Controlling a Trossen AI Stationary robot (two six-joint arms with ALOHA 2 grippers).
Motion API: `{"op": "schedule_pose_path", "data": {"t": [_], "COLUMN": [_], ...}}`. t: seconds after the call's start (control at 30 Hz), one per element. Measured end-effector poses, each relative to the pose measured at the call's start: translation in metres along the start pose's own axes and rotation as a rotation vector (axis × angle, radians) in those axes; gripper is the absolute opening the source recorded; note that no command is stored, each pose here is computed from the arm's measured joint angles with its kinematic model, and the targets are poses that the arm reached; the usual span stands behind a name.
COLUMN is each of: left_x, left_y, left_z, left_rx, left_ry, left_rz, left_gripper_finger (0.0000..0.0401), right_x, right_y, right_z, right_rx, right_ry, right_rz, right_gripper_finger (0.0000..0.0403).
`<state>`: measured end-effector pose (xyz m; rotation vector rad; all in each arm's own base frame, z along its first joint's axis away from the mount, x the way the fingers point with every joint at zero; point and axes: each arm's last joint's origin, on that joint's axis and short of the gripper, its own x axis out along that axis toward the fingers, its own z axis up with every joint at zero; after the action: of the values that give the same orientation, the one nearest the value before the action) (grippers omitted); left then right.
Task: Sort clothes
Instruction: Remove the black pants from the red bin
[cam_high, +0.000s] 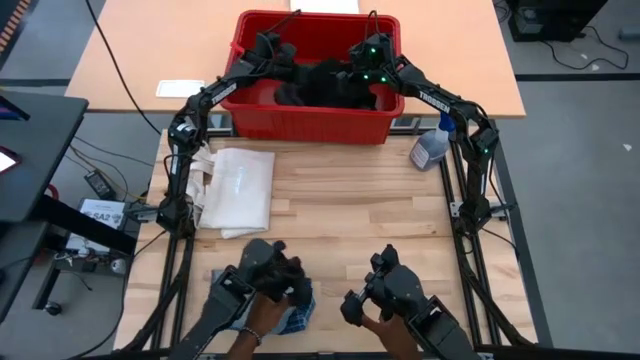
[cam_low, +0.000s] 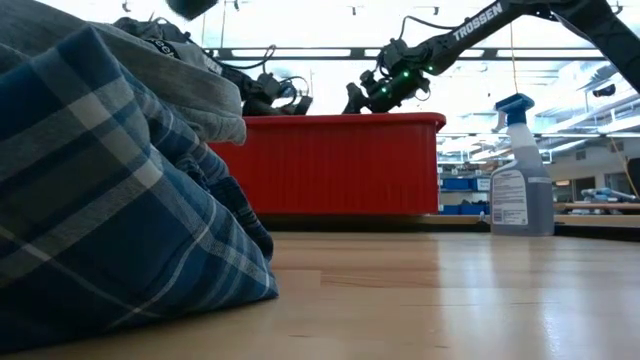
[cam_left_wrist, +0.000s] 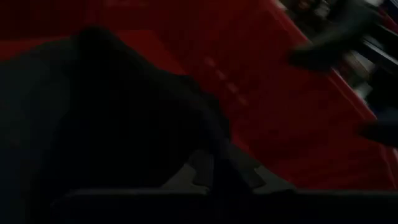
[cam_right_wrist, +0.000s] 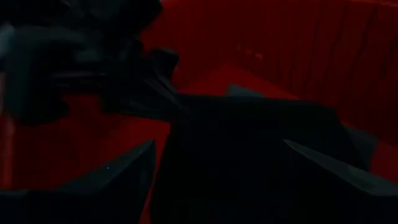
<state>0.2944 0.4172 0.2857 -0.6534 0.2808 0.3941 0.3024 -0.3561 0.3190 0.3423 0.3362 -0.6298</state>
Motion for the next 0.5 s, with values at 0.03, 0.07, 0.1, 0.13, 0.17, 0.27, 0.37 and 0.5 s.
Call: {"op": "schedule_pose_path", "data": {"t": [0.03, 0.07, 0.1, 0.13, 0.17, 0.27, 0.37, 0.5], "left_x": [0.002, 0.005, 0.007, 0.008, 0.009, 0.013, 0.015, 0.021], "left_y": [-0.004, -0.008, -0.012, -0.015, -0.018, -0.025, -0.033, -0.041], "left_z": [-0.001, 0.000, 0.000, 0.001, 0.002, 0.007, 0.010, 0.009], "left_rx": [0.033, 0.062, 0.081, 0.096, 0.107, 0.139, 0.179, 0.194], "left_ry": [0.003, -0.001, -0.012, -0.024, -0.038, -0.091, -0.142, -0.157], "left_rz": [-0.028, -0.053, -0.068, -0.081, -0.091, -0.112, -0.117, -0.103], "left_gripper_finger": [0.0017, 0.0017, 0.0017, 0.0017, 0.0017, 0.0017, 0.0016, 0.0016], "right_x": [0.000, 0.000, 0.000, 0.000, 0.000, 0.002, 0.004, 0.005], "right_y": [-0.001, -0.001, -0.002, -0.002, -0.001, 0.005, 0.013, 0.020], "right_z": [-0.002, -0.003, -0.005, -0.007, -0.009, -0.011, -0.010, -0.009], "right_rx": [-0.015, -0.038, -0.062, -0.088, -0.114, -0.177, -0.188, -0.160], "right_ry": [0.016, 0.032, 0.049, 0.067, 0.085, 0.104, 0.092, 0.071], "right_rz": [-0.012, -0.020, -0.036, -0.057, -0.068, -0.073, -0.055, -0.044], "right_gripper_finger": [0.0347, 0.0347, 0.0347, 0.0347, 0.0347, 0.0348, 0.0354, 0.0368]}}
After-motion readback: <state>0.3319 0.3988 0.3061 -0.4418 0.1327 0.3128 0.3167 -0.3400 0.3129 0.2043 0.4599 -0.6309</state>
